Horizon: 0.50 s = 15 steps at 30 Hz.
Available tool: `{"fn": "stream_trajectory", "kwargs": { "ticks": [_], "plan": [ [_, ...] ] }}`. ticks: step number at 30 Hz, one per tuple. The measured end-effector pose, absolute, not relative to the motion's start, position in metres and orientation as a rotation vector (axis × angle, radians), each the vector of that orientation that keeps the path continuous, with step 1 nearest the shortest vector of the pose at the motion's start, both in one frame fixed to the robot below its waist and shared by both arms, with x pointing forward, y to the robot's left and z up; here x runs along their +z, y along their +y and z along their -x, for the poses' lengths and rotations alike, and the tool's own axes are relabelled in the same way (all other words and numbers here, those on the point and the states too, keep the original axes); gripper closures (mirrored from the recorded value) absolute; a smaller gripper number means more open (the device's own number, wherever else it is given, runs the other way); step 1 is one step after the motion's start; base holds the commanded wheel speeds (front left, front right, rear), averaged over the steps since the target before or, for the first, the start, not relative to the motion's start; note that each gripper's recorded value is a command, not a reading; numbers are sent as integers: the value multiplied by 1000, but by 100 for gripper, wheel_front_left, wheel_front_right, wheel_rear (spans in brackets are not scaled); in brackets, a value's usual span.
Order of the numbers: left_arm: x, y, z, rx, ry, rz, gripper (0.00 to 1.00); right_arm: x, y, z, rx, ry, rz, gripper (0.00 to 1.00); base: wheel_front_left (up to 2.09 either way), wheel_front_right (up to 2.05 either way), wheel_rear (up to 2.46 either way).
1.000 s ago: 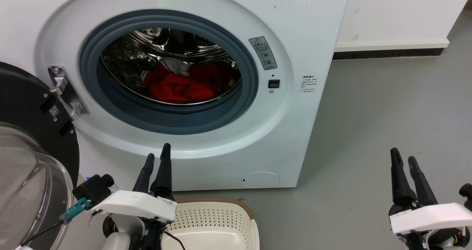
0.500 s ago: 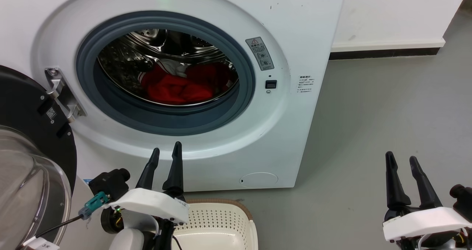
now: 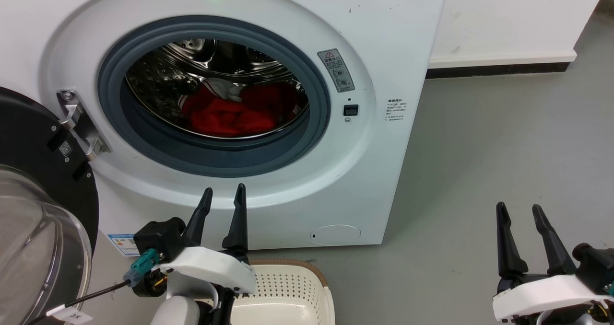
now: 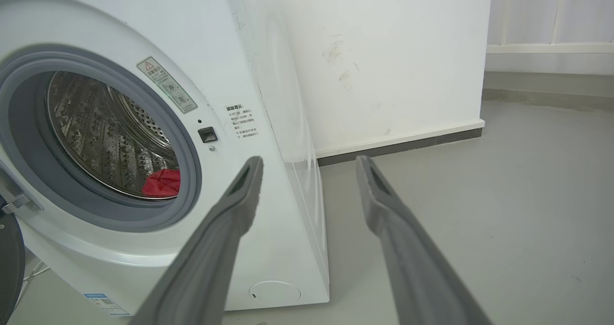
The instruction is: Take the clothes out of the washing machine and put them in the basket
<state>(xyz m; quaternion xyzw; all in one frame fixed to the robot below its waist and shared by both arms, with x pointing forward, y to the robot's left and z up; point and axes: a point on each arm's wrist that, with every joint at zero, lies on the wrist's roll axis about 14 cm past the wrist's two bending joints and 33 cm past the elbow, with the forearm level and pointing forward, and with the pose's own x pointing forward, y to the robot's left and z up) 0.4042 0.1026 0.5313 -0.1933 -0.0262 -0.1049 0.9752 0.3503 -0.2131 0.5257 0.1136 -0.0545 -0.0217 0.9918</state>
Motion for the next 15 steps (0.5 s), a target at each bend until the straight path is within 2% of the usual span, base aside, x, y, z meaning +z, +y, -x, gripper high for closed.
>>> {"fn": "stream_trajectory", "kwargs": {
  "ticks": [15],
  "plan": [
    [535,93,-402,-240,-94,238,0,526,-210,-350,-27,-115,-79,0,0,0,0]
  ]
}}
